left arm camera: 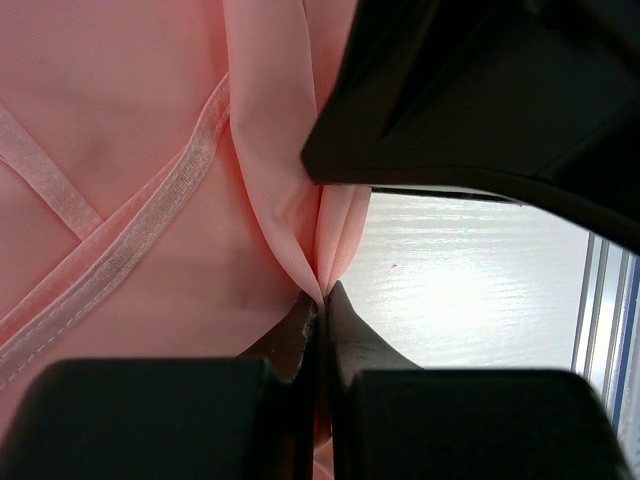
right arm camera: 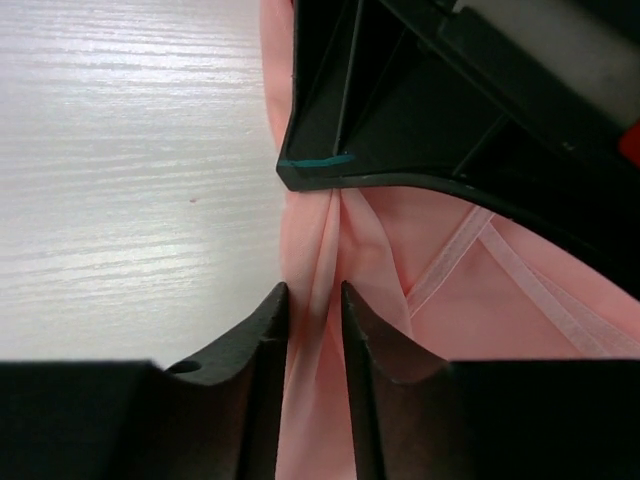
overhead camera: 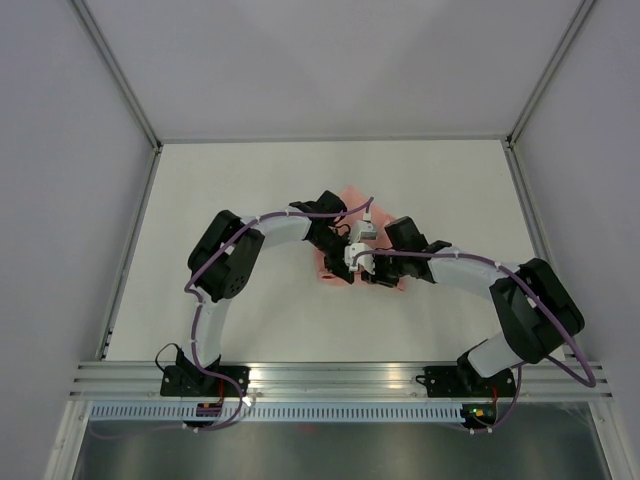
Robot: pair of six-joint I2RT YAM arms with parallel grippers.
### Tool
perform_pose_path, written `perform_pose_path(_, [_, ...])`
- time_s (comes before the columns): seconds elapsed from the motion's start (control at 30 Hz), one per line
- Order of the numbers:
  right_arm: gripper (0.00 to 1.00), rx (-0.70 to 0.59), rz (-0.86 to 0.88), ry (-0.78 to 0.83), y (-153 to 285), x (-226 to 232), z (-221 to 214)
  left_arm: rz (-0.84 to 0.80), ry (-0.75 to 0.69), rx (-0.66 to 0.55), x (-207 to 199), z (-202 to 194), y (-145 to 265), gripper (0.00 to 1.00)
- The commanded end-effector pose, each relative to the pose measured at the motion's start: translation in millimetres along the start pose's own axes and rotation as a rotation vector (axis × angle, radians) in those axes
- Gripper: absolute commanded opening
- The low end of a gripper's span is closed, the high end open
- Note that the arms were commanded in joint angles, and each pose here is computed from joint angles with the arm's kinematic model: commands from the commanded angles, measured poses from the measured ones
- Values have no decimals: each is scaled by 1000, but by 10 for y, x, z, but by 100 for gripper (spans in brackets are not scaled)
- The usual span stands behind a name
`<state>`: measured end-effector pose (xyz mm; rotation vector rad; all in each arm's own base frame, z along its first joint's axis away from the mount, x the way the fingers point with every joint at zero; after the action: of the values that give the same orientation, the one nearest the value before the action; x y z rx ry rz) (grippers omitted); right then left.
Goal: Fold the napkin, place the utensils inside, and roll it up
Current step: Roll the napkin at the center of the board.
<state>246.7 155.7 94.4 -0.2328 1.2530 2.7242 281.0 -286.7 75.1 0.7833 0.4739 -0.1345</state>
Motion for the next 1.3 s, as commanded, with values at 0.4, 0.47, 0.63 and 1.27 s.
perform_pose_path(0.4, [6, 24, 160, -82, -27, -58, 22, -3, 67, 56, 90, -146, -69, 2])
perform_pose_path(0.47, [4, 19, 177, -112, -28, -84, 4, -7, 69, 51, 90, -147, -60, 2])
perform_pose_path(0.63, [3, 43, 223, -184, -56, -161, -70, -9, 71, 55, 89, -156, -71, 2])
perform_pose_path(1.27, [77, -84, 10, -29, 180, -196, 36, -5, 66, 54, 99, -159, -60, 2])
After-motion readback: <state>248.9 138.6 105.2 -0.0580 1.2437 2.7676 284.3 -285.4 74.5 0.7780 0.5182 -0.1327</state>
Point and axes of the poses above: each gripper's point midway between its finger pads, its own y axis back along the fingers, its own x axis along the line the jaws close on, z = x × y, the point moved 9 cm from there along y, back along the fingers
